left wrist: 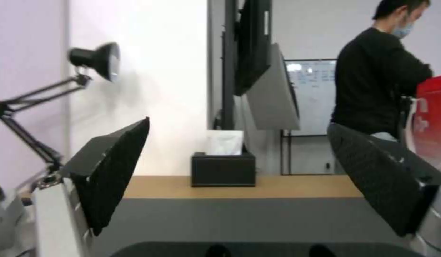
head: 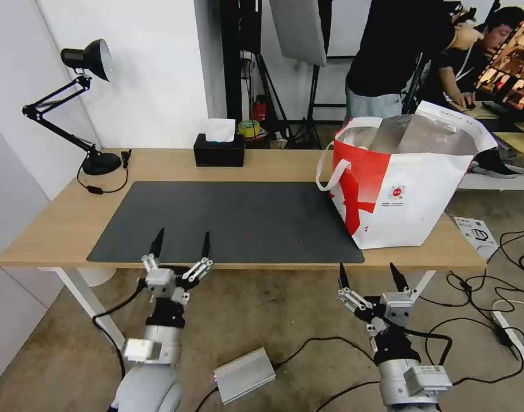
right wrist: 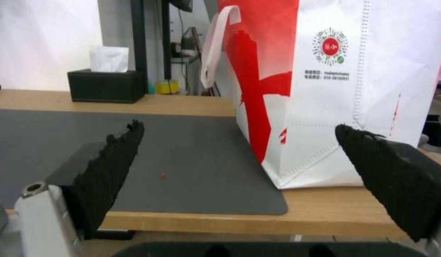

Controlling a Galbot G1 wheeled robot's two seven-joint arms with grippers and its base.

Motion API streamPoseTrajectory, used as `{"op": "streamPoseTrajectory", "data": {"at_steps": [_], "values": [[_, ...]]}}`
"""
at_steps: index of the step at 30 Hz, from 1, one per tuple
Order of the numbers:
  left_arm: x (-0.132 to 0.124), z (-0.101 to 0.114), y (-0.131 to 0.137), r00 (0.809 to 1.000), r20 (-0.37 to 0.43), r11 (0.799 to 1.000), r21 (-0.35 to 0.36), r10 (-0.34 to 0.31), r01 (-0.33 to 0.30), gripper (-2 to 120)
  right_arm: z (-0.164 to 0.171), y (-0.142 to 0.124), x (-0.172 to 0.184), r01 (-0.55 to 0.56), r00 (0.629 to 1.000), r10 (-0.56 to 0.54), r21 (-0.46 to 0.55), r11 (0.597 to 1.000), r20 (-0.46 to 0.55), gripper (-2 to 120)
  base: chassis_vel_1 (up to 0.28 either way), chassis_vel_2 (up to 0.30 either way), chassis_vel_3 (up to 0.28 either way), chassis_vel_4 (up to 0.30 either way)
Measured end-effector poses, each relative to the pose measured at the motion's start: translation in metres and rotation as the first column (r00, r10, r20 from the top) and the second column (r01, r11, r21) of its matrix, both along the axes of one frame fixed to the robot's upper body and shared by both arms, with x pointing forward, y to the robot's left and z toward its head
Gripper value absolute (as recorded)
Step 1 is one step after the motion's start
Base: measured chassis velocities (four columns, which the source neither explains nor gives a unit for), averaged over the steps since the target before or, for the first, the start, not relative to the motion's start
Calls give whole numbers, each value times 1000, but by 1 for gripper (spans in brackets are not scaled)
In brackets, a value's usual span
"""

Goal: Pick up the trash from the table and place it into the takeout bag.

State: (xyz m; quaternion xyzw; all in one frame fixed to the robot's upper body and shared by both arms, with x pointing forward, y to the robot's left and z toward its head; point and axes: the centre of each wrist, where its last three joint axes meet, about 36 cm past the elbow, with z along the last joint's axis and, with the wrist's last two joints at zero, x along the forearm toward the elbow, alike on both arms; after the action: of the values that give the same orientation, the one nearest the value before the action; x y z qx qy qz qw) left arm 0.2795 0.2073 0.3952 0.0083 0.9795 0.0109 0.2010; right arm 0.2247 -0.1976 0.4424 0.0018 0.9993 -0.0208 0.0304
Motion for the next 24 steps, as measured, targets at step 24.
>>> {"op": "streamPoseTrajectory", "data": {"at_steps": [24], "values": [[-54, -38, -16, 979, -26, 979, 25, 203, -203, 100, 0, 0, 0, 0, 1000, 0, 0, 1000, 0, 100, 0, 0, 0, 0]]}}
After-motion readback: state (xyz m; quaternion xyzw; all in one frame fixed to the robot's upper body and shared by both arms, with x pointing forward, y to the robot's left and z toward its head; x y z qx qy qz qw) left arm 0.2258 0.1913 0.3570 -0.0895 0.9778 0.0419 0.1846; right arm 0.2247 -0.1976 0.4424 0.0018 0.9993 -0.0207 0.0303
